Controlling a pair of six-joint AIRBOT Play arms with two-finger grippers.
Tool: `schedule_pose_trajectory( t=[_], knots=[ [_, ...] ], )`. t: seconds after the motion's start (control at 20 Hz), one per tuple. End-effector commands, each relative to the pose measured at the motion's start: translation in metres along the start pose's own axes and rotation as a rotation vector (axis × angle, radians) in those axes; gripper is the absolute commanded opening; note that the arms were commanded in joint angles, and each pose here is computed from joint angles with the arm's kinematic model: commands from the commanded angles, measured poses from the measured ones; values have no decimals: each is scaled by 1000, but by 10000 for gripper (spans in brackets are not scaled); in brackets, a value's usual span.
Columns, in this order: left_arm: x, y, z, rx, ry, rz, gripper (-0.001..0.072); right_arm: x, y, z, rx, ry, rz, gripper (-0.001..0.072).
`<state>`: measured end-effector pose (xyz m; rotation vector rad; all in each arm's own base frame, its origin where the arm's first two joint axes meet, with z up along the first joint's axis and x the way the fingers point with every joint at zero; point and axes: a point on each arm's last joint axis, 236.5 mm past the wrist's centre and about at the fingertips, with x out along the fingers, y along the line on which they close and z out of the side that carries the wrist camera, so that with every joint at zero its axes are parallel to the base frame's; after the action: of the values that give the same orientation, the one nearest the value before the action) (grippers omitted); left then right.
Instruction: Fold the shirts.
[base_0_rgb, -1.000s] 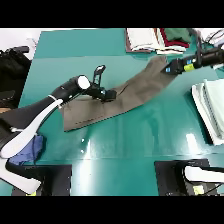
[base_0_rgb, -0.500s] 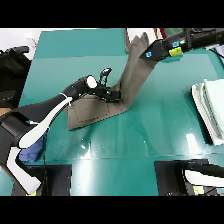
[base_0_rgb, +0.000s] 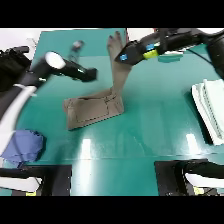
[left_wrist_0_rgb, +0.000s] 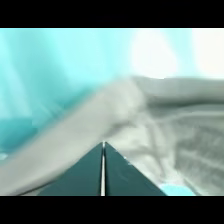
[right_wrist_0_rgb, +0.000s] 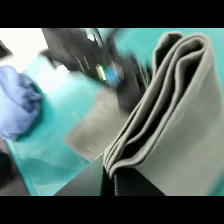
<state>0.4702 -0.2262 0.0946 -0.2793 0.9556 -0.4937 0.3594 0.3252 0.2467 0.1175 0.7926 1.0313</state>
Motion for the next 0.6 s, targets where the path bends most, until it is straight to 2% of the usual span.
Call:
schedule_pose_trajectory(
  t=[0.0, 0.1, 0.2, 0.4, 0.55],
  knots=[
    [-134, 57, 47, 59, -213, 210, 23, 60, 47, 0, -38, -21, 84, 17],
    [-200, 70, 61, 69, -340, 294, 23, 116, 83, -10, -13, -23, 176, 40],
    [-243, 72, 66, 64, -424, 332, 23, 160, 112, -26, -2, -16, 260, 404],
    [-258, 71, 59, 63, -426, 343, 22, 164, 96, -29, -24, 17, 232, 406],
    [-244, 56, 52, 107, -385, 314, 22, 130, 26, -39, -25, 90, 71, 405]
  ],
)
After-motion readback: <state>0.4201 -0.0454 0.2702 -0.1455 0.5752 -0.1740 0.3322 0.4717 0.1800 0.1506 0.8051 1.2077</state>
